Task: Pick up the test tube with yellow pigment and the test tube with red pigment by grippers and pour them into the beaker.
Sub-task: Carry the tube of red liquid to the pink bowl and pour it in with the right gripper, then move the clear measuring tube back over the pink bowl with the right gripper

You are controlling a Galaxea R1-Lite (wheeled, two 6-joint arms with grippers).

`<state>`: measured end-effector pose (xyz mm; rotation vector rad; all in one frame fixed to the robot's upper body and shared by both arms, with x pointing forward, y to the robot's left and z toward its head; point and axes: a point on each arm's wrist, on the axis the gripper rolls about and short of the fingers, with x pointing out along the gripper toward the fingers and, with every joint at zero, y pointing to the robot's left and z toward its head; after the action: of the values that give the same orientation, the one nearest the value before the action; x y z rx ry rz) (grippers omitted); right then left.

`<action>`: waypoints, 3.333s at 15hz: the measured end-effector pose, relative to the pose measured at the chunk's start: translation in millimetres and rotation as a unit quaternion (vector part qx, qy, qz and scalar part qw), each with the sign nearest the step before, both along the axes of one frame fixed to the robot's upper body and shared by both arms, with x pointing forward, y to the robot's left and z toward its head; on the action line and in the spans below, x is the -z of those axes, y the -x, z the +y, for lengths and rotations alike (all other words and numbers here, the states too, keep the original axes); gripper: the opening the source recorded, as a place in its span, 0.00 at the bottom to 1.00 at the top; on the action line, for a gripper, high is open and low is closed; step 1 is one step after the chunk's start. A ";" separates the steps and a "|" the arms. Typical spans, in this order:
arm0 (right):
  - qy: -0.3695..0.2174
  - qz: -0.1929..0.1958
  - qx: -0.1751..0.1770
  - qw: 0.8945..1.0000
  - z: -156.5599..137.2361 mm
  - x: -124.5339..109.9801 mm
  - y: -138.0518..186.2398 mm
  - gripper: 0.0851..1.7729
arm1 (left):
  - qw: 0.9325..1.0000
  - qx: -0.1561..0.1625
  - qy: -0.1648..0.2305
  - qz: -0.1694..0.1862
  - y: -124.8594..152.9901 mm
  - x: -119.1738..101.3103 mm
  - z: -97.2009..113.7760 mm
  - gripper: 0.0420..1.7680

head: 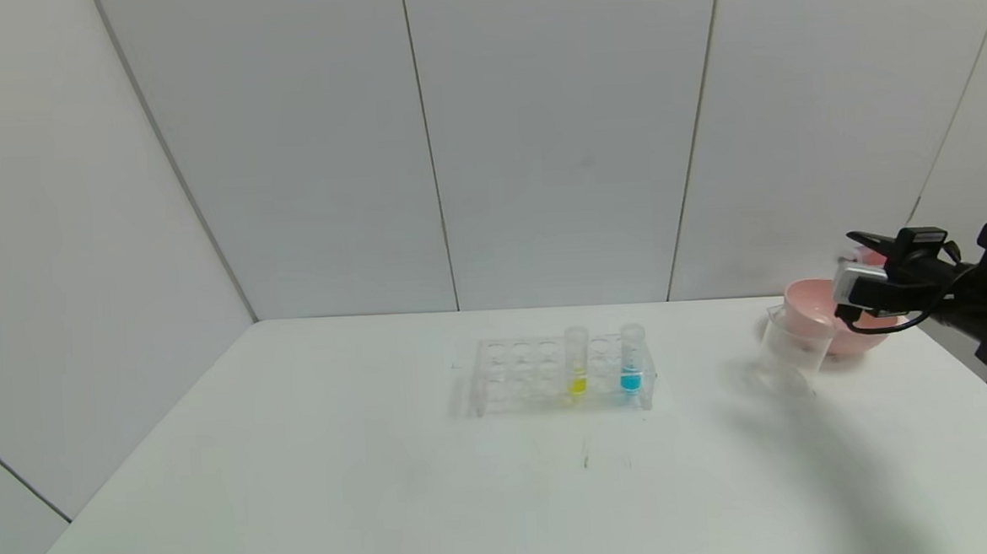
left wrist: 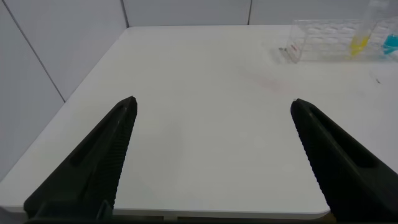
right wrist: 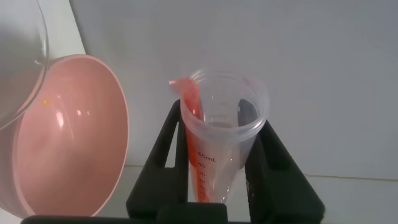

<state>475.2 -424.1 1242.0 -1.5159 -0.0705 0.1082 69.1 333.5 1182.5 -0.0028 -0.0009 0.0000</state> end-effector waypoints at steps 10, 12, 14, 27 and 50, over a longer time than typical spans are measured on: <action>0.057 -0.020 0.024 0.998 3.4 -0.1 -1.7 0.29 | 1.000 0.000 0.000 0.000 0.0 0.0 0.0 1.00; 0.057 -0.023 0.021 0.998 5.8 -0.5 -2.3 0.29 | 1.000 0.000 0.000 0.000 0.0 0.0 0.0 1.00; 0.061 -0.030 0.020 0.997 6.5 -1.7 -2.5 0.29 | 1.000 0.000 0.000 0.000 0.0 0.0 0.0 1.00; 0.070 -0.046 0.031 0.996 6.2 -3.9 -5.9 0.29 | 1.000 0.000 0.000 0.000 0.0 0.0 0.0 1.00; 0.055 -0.077 0.034 0.995 14.9 -21.7 -17.0 0.29 | 1.000 0.000 0.000 0.000 0.0 0.0 0.0 1.00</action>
<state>492.2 -409.2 1263.7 -1.6327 -0.1376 -0.0594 69.1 333.5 1182.5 -0.0023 -0.0009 0.0000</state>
